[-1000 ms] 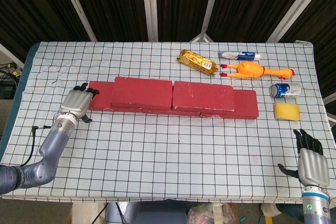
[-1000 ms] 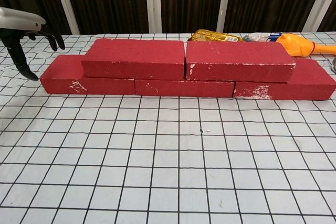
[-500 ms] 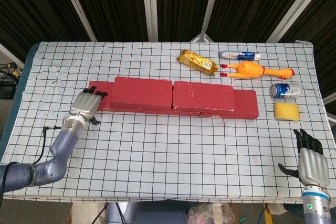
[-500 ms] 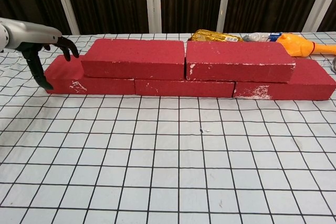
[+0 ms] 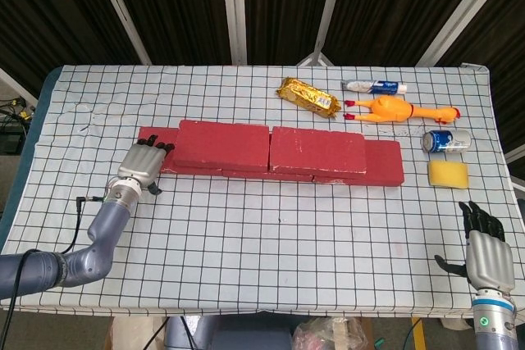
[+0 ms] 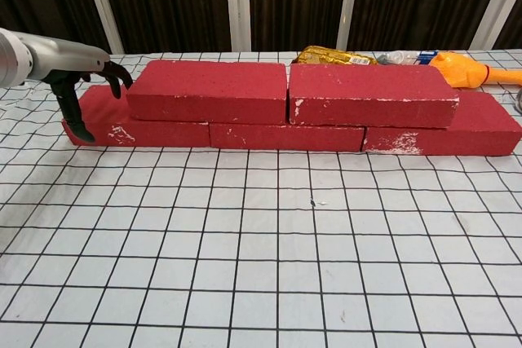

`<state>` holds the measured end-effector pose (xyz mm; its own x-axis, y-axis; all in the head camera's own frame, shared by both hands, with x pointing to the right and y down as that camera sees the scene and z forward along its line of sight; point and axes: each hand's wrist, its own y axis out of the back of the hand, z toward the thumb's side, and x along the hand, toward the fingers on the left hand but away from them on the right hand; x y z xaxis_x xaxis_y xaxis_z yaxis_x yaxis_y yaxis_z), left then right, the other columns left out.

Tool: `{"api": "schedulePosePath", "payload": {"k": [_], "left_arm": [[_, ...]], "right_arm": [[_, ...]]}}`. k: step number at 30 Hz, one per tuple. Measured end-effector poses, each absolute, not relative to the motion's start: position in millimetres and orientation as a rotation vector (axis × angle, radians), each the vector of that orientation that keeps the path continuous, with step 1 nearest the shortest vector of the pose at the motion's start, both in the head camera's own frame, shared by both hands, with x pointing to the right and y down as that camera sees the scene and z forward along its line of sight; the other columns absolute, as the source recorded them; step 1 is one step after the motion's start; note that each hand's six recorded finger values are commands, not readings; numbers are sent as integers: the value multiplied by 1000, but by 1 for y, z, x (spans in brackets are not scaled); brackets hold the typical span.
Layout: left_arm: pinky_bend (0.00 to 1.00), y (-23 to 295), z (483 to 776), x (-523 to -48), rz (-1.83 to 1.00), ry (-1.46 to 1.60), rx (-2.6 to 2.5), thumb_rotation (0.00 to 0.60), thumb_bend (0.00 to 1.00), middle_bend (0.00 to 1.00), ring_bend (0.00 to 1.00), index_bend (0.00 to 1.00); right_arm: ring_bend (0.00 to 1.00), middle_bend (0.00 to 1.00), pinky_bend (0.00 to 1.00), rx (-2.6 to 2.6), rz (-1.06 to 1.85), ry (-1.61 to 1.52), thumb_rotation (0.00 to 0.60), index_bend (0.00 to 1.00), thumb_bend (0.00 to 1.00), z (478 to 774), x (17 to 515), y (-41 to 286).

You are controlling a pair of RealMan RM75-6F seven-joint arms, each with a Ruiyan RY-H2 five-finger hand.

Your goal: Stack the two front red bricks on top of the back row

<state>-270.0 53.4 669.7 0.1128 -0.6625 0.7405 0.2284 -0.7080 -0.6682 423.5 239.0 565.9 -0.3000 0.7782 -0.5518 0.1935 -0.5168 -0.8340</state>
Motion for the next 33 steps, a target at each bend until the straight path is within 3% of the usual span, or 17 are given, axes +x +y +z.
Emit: {"api": "schedulePosePath", "payload": {"k": [25, 33], "left_arm": [[146, 53, 667, -265, -1681, 419, -1717, 600, 0, 188, 48, 158], [146, 50, 650, -276, -1697, 434, -1695, 600, 0, 128, 48, 116]], "right_arm": [[0, 0, 0, -1522, 1872, -1230, 600, 51, 189, 565, 424, 239], [0, 0, 0, -1522, 1870, -1220, 600, 51, 189, 565, 422, 240]]}}
